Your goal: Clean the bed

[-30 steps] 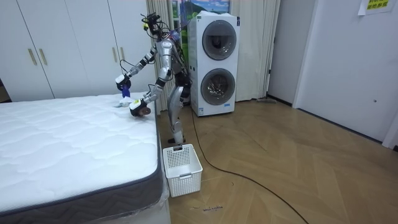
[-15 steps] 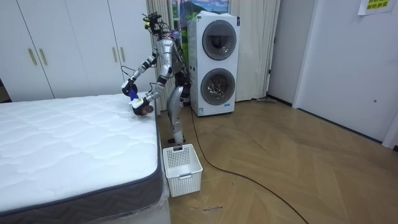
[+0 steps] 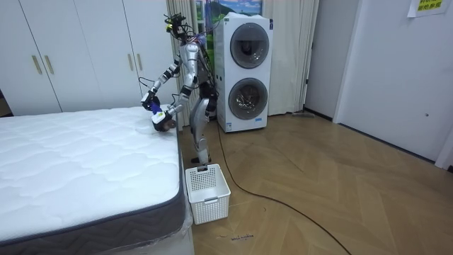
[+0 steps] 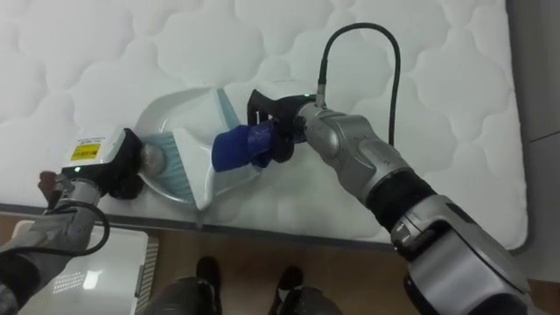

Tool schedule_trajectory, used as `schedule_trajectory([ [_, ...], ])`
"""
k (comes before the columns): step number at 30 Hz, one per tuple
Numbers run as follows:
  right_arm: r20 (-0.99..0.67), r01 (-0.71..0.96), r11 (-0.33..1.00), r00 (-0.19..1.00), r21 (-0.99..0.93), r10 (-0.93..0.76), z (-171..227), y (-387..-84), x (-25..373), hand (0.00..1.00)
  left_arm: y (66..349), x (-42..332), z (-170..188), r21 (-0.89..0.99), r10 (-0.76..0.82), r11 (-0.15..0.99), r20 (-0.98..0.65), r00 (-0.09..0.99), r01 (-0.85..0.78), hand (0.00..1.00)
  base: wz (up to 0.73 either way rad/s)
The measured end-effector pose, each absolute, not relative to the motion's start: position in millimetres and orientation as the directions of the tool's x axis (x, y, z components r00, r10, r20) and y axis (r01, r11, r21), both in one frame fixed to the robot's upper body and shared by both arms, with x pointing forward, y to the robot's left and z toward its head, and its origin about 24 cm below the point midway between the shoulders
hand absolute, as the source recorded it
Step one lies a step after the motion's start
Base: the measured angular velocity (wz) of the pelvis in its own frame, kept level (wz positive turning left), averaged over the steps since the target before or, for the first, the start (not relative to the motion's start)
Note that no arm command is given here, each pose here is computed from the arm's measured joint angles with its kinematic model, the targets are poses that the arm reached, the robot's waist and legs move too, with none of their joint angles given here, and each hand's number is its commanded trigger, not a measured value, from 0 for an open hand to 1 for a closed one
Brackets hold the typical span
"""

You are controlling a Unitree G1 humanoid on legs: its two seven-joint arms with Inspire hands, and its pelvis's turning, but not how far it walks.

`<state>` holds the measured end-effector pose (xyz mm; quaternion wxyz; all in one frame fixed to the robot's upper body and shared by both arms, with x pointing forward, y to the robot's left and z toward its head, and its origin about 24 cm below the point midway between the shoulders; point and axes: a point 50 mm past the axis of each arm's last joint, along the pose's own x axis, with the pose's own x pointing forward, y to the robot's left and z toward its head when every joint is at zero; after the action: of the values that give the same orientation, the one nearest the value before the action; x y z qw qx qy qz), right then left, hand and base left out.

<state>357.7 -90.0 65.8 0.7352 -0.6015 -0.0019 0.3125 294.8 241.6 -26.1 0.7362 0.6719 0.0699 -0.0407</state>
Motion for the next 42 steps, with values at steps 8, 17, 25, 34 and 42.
schedule_trajectory([
  [8, -0.378, -0.462, 0.079, 0.801, -0.883, 0.464, 65.7, -91.3, 357.6, 1.00, 242.3, 294.1, -26.1, 0.986, 0.043, 0.099, -0.142, 0.989, 0.137, 1.00, 0.00],
  [17, -0.375, -0.454, 0.094, 0.821, -0.886, 0.431, 53.2, -121.7, 351.2, 1.00, 237.7, 289.3, -31.8, 0.983, 0.042, 0.128, -0.141, 0.989, 0.134, 1.00, 0.07],
  [25, -0.329, -0.396, 0.142, 0.879, -0.907, 0.345, 56.5, -158.9, 352.0, 1.00, 238.1, 286.3, -33.0, 0.981, 0.037, 0.143, -0.136, 0.990, 0.130, 1.00, 0.00],
  [34, -0.347, -0.397, 0.192, 0.905, -0.898, 0.247, 42.8, -199.3, 338.2, 0.70, 246.4, 262.8, -45.3, 0.971, 0.075, 0.194, -0.153, 0.985, 0.136, 1.00, -0.02],
  [42, -0.296, -0.334, 0.255, 0.939, -0.908, 0.177, 48.5, -221.3, 336.4, 0.00, 247.1, 251.9, -47.9, 0.966, 0.070, 0.225, -0.148, 0.987, 0.129, 1.00, 0.06],
])
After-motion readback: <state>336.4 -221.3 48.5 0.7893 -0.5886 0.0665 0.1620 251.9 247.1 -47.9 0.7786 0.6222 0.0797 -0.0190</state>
